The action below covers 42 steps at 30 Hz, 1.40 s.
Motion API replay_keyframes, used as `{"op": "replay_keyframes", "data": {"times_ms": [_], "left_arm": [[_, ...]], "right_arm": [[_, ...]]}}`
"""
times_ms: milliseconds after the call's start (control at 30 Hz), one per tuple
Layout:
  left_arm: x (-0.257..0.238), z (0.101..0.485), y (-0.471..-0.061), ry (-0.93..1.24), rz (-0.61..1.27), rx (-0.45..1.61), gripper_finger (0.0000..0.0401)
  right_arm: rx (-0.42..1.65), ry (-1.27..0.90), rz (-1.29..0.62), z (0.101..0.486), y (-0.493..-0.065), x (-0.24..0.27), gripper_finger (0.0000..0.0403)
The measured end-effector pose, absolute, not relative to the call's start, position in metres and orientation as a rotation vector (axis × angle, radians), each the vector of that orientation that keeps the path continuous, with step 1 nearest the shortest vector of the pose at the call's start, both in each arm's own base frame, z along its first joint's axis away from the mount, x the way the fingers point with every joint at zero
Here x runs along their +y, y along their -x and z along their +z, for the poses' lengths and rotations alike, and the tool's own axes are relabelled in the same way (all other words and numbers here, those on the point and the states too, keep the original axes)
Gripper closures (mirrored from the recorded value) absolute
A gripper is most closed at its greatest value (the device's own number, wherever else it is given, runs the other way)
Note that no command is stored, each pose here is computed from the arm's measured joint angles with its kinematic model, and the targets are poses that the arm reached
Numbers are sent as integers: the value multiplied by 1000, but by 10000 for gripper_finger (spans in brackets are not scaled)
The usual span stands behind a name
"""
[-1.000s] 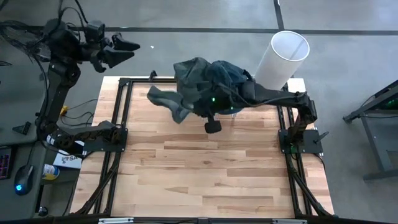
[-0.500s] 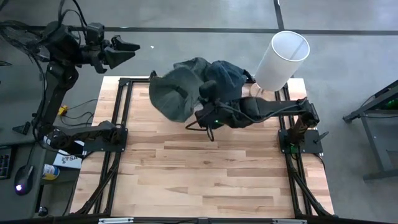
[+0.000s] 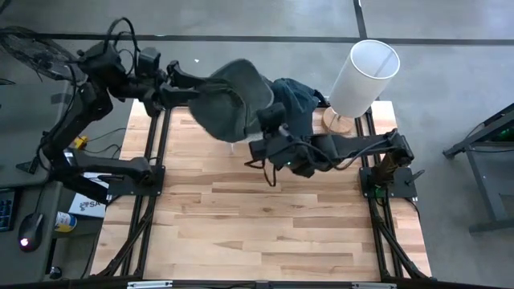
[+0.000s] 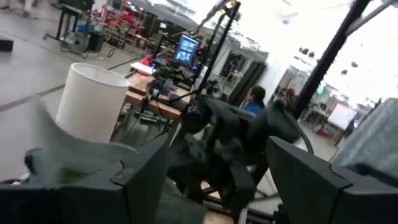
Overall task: Pick & Place hat
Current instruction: Stack the dark green cap on the dark green cap on the shelf
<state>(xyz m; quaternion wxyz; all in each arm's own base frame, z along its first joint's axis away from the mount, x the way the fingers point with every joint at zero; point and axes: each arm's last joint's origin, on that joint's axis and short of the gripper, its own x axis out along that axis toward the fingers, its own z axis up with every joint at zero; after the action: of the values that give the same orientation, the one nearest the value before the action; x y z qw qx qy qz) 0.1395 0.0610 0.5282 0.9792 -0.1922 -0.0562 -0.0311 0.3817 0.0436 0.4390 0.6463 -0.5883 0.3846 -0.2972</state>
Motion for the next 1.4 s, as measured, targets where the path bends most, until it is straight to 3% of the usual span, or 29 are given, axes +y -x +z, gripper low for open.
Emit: {"op": "replay_keyframes", "data": {"times_ms": [200, 567, 900, 1133, 1400], "left_arm": [[50, 520, -164, 243, -81, -61, 137], [11, 520, -173, -632, 16, -72, 137], [-6, 491, -191, -1056, 255, 364, 137], [-7, 486, -203, -1297, 432, 579, 137], [-4, 486, -196, -1331, 502, 668, 137]], "right_arm": [[843, 1302, -728, 453, -373, 39, 399], [753, 1127, -703, 452, -370, 28, 399], [674, 905, -669, 453, -364, 7, 399], [661, 827, -622, 450, -365, 0, 399], [720, 766, -633, 444, -359, -12, 399]]}}
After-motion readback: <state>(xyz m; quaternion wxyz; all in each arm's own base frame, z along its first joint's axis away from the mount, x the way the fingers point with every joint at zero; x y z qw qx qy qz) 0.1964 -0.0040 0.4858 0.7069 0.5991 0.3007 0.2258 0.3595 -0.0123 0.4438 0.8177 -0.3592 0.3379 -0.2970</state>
